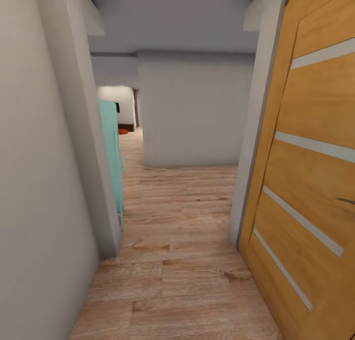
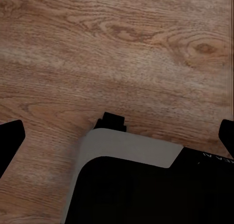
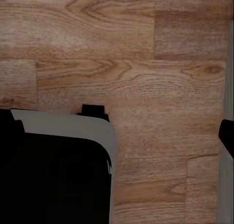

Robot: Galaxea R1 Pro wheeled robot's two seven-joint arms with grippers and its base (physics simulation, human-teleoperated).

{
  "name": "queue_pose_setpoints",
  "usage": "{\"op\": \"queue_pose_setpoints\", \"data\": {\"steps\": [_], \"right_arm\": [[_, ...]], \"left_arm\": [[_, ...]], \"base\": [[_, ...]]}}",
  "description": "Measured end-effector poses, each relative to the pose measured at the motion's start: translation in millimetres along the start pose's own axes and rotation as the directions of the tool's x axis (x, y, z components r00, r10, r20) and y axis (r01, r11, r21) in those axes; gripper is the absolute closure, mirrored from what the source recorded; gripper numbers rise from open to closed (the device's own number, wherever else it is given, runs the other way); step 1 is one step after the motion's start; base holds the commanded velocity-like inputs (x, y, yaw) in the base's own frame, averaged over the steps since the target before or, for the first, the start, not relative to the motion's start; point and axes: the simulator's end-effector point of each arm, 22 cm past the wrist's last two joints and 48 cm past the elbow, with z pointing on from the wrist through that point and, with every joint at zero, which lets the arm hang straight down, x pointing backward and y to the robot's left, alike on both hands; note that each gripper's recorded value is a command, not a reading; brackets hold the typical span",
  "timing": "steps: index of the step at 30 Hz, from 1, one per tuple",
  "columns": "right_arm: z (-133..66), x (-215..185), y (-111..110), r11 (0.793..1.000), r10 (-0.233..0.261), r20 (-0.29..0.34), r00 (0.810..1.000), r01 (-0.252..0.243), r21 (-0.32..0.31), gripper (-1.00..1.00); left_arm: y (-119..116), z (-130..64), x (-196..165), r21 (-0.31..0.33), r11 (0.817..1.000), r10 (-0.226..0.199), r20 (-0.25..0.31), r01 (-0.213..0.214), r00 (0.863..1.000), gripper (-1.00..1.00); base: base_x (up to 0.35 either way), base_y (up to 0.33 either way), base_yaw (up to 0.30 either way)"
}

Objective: Move the two storage containers from the living room to the garage. In the garage, place one container on the floor and stack the other container on top of it (either order is fine).

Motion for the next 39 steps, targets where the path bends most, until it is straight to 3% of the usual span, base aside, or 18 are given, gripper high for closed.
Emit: {"op": "queue_pose_setpoints", "data": {"steps": [39], "right_arm": [[-0.1,-0.4,1.0,1.0,0.006,0.002,1.0,-0.006,-0.001,-1.0]], "left_arm": [[1.1,0.1,1.0,-0.002,1.0,0.0,-0.005,0.0,1.0,-1.0]], "base": [[0.32,-0.021,0.0]]}}
